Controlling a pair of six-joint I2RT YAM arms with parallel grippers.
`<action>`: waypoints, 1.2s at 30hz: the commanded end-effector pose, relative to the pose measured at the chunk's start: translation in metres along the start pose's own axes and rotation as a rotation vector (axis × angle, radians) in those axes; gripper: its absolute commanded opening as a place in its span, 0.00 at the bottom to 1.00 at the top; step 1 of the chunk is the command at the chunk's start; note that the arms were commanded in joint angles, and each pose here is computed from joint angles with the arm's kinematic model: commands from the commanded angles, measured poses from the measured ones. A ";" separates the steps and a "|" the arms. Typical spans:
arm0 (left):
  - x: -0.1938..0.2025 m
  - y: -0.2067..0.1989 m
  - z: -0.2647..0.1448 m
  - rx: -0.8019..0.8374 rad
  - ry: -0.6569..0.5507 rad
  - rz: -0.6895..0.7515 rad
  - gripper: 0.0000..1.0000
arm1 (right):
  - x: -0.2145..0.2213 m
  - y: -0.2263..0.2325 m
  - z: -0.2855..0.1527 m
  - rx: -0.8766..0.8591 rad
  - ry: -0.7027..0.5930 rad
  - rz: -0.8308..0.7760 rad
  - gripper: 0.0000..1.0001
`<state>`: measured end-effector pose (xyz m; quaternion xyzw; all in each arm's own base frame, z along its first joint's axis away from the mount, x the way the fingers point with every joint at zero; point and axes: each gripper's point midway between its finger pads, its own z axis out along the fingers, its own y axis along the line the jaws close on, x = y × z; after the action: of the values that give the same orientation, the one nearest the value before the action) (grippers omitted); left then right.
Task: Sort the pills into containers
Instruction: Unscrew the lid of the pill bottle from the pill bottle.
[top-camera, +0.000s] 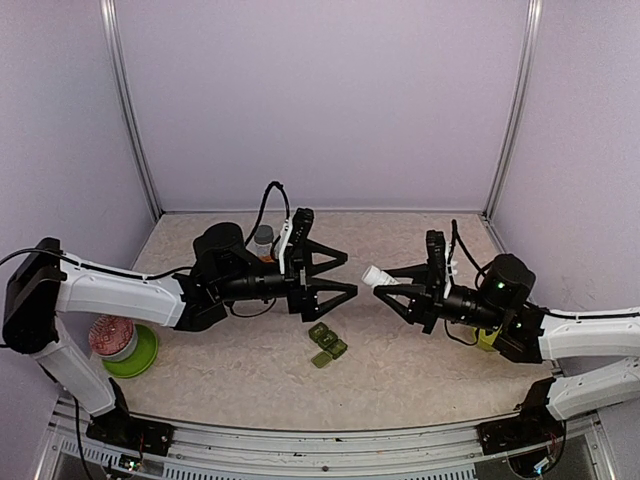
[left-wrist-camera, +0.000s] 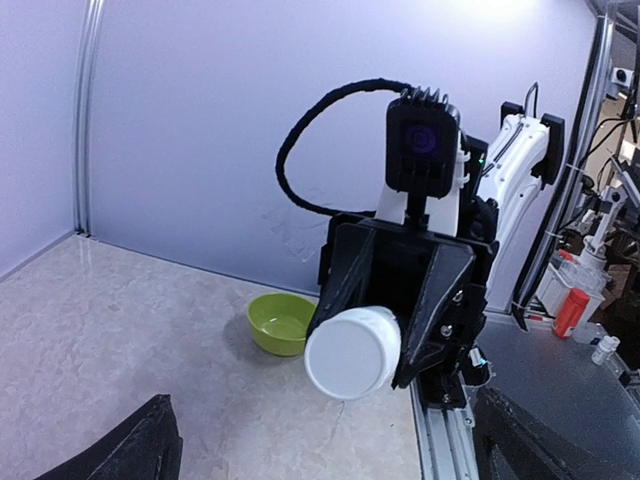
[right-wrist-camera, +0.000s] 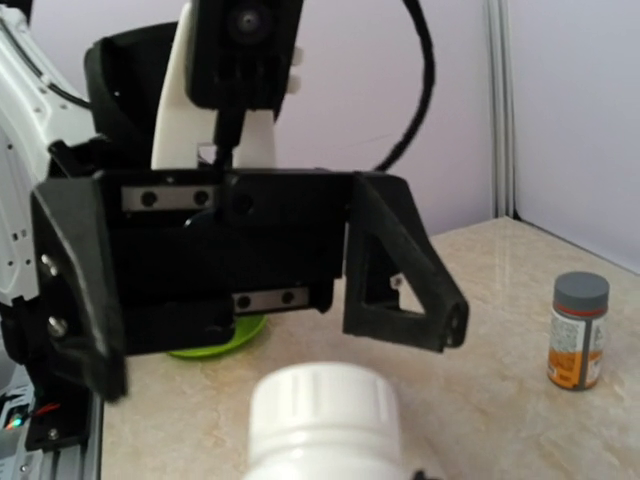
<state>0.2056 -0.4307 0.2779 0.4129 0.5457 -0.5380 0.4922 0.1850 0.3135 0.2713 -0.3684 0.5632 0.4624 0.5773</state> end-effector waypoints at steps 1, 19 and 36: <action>0.014 0.020 -0.011 -0.109 0.074 0.056 0.99 | -0.010 -0.001 0.003 0.015 -0.004 0.015 0.23; 0.004 0.026 -0.019 -0.115 0.068 0.115 0.99 | -0.009 -0.004 0.005 0.031 0.009 0.007 0.14; 0.009 -0.016 -0.016 0.149 0.090 0.399 0.96 | 0.001 0.047 0.009 -0.301 0.088 0.054 0.17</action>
<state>0.2036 -0.4166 0.2641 0.5298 0.4838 -0.4451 0.5358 0.1642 0.3284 0.2662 -0.4181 0.5576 0.5028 0.5113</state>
